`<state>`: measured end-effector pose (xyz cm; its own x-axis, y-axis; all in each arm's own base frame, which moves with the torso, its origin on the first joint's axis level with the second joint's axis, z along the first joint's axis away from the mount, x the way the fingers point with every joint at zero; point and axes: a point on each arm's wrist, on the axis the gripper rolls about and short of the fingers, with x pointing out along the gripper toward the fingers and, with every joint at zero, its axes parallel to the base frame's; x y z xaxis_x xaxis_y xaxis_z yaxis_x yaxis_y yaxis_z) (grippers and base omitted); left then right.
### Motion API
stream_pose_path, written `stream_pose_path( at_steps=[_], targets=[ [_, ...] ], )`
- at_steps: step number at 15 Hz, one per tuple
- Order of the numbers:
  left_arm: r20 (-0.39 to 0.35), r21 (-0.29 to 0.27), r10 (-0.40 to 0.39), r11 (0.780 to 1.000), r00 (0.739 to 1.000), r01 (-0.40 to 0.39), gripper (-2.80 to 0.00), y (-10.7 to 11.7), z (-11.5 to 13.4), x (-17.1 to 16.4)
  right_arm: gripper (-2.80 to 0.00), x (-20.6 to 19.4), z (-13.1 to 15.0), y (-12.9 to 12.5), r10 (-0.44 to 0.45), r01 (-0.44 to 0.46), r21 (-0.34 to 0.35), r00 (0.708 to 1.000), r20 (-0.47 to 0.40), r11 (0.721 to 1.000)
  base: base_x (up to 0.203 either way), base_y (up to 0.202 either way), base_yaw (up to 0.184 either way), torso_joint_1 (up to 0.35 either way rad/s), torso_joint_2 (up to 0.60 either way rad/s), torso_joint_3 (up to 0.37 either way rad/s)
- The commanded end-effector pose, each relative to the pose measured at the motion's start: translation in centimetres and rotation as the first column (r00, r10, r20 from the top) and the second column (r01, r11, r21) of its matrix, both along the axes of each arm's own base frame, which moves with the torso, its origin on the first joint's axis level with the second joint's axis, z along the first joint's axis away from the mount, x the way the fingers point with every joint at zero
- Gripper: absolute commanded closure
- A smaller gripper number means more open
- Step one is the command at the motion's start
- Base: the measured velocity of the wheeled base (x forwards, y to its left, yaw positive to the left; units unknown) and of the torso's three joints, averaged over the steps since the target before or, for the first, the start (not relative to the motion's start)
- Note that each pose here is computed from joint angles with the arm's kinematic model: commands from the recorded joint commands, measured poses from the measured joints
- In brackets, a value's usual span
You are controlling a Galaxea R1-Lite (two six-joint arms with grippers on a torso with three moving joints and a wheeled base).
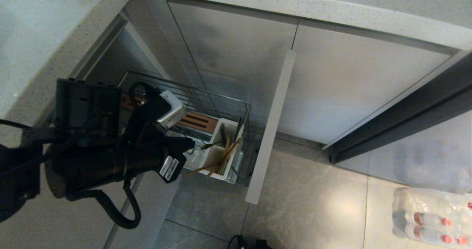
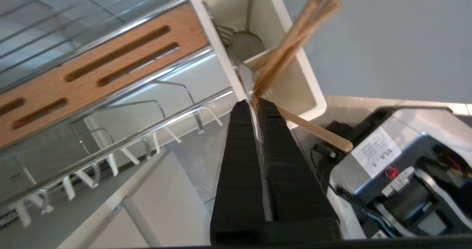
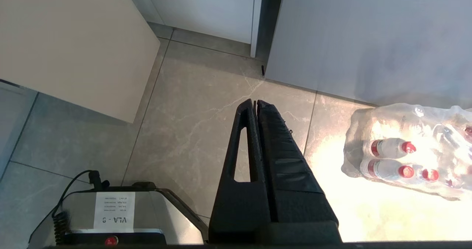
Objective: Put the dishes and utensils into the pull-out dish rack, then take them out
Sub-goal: Take the fork out of the cupboard
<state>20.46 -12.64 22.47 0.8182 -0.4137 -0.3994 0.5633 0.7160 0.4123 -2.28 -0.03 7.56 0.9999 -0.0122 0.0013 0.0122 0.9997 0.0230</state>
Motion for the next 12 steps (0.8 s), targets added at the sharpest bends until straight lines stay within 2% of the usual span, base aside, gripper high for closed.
stream_pose_path(
  at_steps=[1,8,12],
  targets=[
    [-0.021,0.016,-0.003,1.0,1.0,0.003,-2.8,-0.4,-0.7,0.5,0.0,0.0,0.0,0.0,0.0,0.0,0.0,1.0,0.0,1.0,0.0,0.0,0.0,0.0,0.0,0.0],
    [-0.051,0.05,-0.004,0.999,0.999,0.006,-2.8,-1.6,-3.3,2.5,0.0,0.0,0.0,0.0,0.0,0.0,0.0,1.0,0.0,1.0,0.0,0.0,0.0,0.0,0.0,0.0],
    [-0.017,0.045,-0.008,0.999,1.0,0.008,-2.8,-2.3,-4.8,3.8,0.0,0.0,0.0,0.0,0.0,0.0,0.0,1.0,0.0,1.0,0.0,0.0,0.0,0.0,0.0,0.0]
  ],
)
